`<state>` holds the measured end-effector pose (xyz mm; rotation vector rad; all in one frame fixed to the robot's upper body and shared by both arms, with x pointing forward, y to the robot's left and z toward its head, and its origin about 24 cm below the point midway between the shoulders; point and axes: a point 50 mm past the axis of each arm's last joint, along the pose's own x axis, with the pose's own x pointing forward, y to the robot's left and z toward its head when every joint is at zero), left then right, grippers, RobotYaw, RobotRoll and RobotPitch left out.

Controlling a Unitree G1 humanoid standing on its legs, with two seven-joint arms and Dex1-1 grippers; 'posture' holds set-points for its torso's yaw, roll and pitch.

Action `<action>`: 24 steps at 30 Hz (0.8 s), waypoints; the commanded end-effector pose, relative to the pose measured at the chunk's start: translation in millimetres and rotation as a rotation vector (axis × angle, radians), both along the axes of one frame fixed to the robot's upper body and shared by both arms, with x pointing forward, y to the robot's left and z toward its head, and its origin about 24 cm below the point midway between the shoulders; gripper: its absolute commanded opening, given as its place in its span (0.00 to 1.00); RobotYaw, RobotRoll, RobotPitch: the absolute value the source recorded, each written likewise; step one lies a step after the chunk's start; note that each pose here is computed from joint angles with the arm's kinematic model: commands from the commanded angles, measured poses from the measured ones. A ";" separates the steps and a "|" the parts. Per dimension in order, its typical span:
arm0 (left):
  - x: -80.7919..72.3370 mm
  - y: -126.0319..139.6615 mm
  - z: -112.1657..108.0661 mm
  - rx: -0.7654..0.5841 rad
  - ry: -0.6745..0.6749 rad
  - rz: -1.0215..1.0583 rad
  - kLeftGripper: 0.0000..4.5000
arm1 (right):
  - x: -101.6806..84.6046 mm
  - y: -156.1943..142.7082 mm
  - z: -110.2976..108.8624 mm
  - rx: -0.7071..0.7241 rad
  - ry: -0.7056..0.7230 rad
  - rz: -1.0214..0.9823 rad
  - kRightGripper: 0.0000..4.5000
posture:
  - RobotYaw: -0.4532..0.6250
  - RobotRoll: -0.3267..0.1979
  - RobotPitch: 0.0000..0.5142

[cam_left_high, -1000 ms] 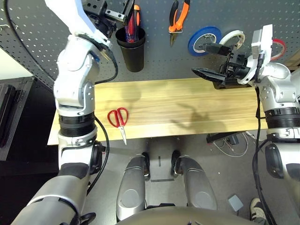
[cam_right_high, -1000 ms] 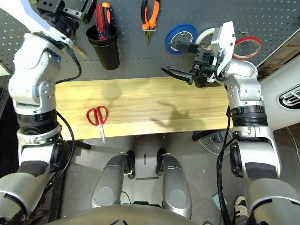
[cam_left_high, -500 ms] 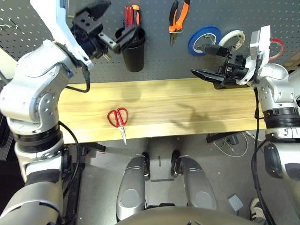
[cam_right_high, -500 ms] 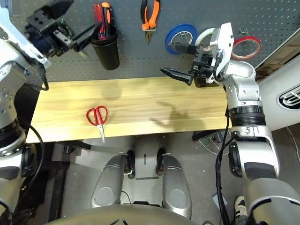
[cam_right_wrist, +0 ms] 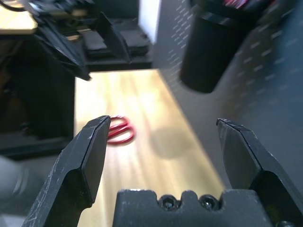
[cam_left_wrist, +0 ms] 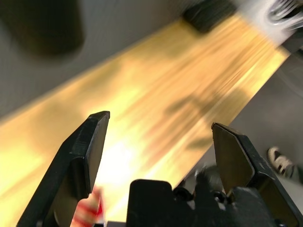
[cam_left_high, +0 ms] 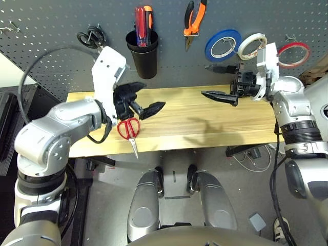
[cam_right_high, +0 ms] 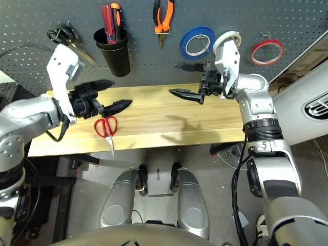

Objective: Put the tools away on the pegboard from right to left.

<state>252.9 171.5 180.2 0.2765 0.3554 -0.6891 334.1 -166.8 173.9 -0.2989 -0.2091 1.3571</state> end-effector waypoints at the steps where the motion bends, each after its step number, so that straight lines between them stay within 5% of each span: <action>1: -2.7 7.2 -22.3 0.073 0.074 0.054 1.00 | -3.1 -2.0 -19.0 -0.077 0.064 0.011 1.00 | 0.48 0.62 0.45; 13: 14.4 22.7 -77.5 0.162 0.156 0.288 1.00 | -9.5 3.8 -47.8 -0.227 0.132 0.031 1.00 | 0.47 0.62 0.49; 24: 25.9 68.5 -124.8 0.151 0.255 0.607 1.00 | -23.5 14.1 -59.9 -0.285 0.120 0.121 1.00 | 0.45 0.62 0.57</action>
